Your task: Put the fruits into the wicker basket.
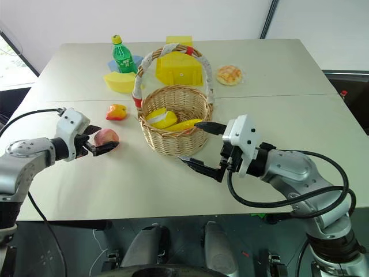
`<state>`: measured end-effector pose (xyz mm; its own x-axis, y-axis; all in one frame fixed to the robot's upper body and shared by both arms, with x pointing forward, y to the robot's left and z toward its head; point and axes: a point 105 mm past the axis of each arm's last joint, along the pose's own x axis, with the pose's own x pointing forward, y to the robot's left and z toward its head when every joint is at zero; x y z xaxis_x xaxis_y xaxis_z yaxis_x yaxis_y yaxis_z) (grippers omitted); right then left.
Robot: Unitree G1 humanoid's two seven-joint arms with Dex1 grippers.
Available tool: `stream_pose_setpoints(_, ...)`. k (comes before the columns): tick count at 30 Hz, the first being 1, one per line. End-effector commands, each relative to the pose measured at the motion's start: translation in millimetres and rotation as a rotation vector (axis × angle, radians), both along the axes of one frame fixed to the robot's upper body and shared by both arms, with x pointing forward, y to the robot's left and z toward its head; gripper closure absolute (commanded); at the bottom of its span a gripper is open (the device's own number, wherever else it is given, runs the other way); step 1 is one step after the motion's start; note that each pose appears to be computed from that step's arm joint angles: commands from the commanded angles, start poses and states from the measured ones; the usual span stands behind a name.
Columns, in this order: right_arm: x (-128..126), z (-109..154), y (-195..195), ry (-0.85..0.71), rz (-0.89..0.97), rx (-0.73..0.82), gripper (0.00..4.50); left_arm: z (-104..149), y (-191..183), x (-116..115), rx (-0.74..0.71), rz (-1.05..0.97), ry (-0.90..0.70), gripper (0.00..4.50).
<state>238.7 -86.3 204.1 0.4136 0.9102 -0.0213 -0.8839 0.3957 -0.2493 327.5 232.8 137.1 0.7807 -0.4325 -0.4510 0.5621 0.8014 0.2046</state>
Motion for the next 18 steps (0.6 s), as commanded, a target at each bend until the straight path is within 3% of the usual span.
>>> stream_pose_setpoints(1, -3.6, 6.5, 5.6, -0.05, 0.018, 0.008, 0.05, 0.6, -1.4, 4.7, 0.048, -0.014, 0.007, 0.0)
stream_pose_setpoints(4, -3.6, 5.8, 7.7, -0.055, 0.019, 0.009, 0.05, -7.5, -0.2, 8.3, 0.06, -0.009, 0.037, 0.0)
stream_pose_setpoints(7, -3.4, 4.9, 9.1, -0.06, 0.016, 0.008, 0.0, -9.3, 2.6, 12.3, 0.062, 0.002, 0.038, 0.85)
stream_pose_setpoints(10, -2.9, 4.4, 9.3, -0.065, 0.009, 0.006, 0.0, -8.8, 5.8, 13.1, 0.074, 0.005, 0.035, 2.06)
stream_pose_setpoints(11, -2.7, 4.3, 9.1, -0.066, 0.007, 0.005, 0.0, -8.0, 7.5, 13.2, 0.087, 0.006, 0.027, 2.2)
stream_pose_setpoints(14, -1.5, 4.1, 6.9, -0.073, -0.006, -0.005, 0.0, 7.0, 12.3, 10.6, 0.082, -0.006, -0.027, 2.24)
stream_pose_setpoints(18, 3.3, 6.1, -0.2, -0.085, -0.029, -0.017, 0.0, 59.2, -12.8, -11.2, -0.067, -0.204, -0.173, 2.24)
